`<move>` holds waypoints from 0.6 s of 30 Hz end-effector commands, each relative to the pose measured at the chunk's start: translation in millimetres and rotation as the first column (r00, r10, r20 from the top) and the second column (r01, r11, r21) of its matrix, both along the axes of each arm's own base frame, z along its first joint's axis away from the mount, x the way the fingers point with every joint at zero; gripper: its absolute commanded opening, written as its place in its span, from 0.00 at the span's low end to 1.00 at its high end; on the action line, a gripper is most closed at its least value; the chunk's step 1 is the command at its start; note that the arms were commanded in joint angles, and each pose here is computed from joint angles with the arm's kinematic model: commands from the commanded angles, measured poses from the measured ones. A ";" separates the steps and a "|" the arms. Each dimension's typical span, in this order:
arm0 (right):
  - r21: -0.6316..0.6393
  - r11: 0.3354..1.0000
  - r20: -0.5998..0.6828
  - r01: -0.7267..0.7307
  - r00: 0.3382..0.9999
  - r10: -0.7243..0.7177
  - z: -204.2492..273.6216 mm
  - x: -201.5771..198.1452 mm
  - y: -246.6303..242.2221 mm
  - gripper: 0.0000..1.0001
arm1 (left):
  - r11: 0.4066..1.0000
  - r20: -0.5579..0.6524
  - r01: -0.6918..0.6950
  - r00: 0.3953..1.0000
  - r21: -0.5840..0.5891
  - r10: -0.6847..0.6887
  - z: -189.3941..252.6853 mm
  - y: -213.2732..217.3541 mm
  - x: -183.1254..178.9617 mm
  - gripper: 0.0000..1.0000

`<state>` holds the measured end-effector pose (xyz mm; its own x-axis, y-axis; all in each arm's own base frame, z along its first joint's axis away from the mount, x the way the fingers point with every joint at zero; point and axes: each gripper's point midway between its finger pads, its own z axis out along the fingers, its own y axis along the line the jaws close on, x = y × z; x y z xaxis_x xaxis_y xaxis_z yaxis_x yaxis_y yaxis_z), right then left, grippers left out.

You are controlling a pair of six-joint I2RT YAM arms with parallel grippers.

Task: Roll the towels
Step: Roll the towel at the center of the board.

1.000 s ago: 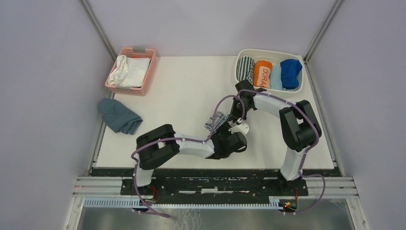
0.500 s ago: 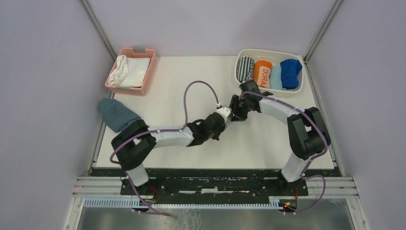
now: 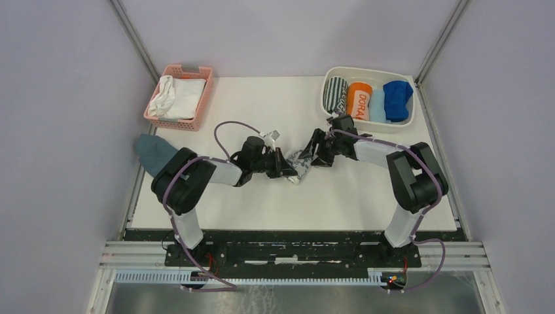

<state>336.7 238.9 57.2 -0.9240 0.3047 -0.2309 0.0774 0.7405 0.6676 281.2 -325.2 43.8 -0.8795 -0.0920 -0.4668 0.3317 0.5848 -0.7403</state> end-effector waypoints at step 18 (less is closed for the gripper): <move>-0.315 0.949 -0.128 -0.014 0.991 -0.027 -32.8 -8.5 -21.6 0.21 | 0.916 0.195 -0.178 0.974 0.360 0.113 24.7 31.3 -0.6 0.61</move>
<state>334.7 247.4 31.1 -0.9479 0.2749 -0.1610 0.1341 0.8027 0.5812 274.0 -316.5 49.0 -0.8988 -0.1270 -0.4196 0.2277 0.6825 -0.6945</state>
